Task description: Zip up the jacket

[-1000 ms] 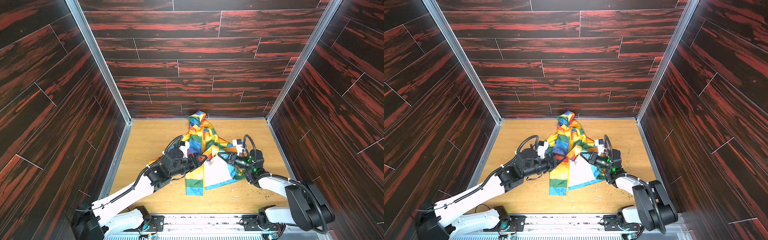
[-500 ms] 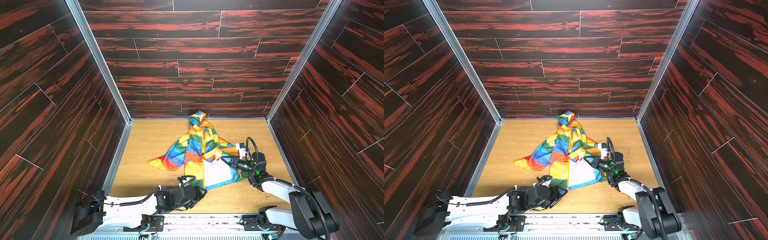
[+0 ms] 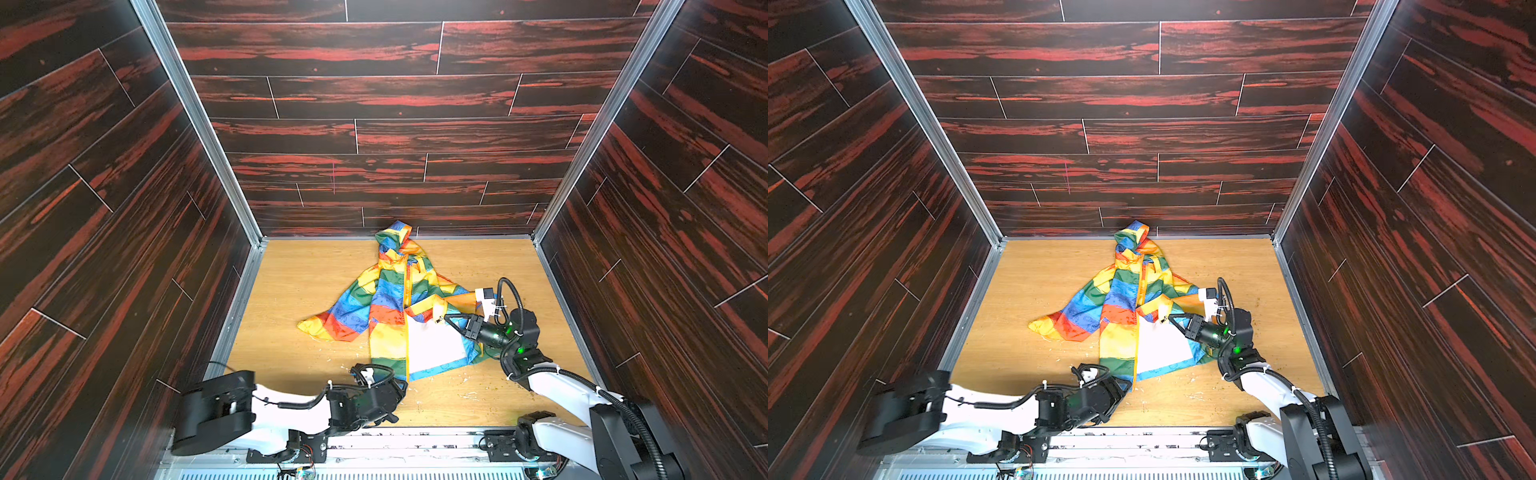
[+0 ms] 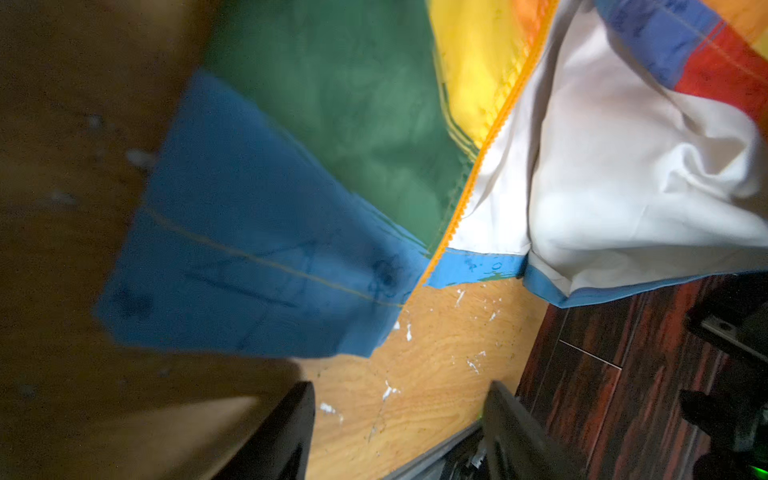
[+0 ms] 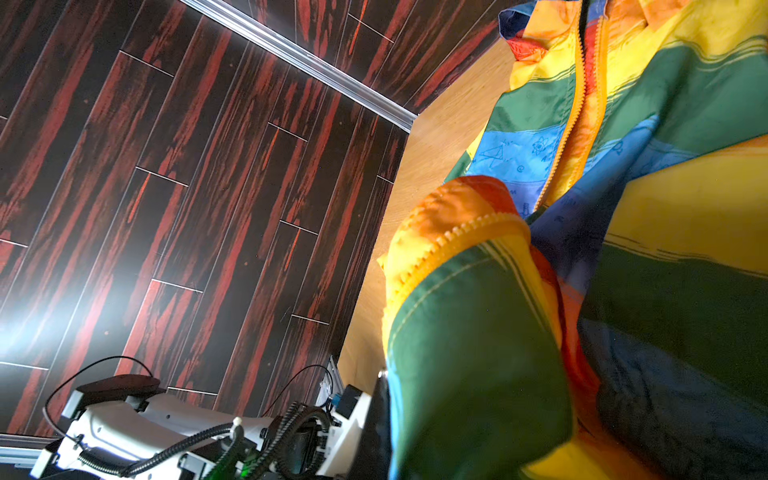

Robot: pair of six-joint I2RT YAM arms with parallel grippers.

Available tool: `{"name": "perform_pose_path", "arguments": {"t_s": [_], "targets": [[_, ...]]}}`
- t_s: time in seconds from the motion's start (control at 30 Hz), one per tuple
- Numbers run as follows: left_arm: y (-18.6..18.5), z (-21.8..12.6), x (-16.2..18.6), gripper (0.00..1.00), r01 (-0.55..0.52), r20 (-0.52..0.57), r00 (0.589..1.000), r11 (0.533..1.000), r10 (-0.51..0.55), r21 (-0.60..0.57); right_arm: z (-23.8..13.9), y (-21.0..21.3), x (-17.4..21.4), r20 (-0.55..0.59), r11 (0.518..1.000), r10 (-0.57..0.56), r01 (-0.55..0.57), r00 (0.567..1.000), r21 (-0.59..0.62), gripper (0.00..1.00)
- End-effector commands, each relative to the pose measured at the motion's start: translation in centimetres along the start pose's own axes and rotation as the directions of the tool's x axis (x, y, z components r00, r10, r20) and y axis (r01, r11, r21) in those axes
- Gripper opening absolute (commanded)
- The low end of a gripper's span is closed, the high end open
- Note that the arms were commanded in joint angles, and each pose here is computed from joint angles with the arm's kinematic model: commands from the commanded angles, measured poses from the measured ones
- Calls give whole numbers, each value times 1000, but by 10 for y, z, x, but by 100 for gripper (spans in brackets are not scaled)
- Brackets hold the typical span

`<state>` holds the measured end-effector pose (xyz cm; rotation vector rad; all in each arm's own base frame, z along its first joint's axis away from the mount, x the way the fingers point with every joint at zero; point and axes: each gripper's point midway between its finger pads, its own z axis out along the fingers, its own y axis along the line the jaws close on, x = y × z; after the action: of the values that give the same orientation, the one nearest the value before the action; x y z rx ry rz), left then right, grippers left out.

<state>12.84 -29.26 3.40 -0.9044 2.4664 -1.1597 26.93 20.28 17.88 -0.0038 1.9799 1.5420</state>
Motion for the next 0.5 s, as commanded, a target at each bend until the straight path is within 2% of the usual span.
{"name": "perform_pose_path", "arguments": {"t_s": [0.0, 0.33, 0.47], "targets": [[0, 4, -1, 67, 49, 13, 999, 998, -49, 38, -3, 4, -1, 1, 1000, -18, 18, 1000, -12, 0], [15, -4, -28, 67, 14, 137, 990, 1000, -17, 25, -3, 4, 1, -3, 1000, -14, 14, 1000, -20, 0], [10, -6, -36, 67, -21, 181, 983, 998, 11, 52, -2, 4, 1, -5, 1000, -9, 9, 1000, -25, 0]]}}
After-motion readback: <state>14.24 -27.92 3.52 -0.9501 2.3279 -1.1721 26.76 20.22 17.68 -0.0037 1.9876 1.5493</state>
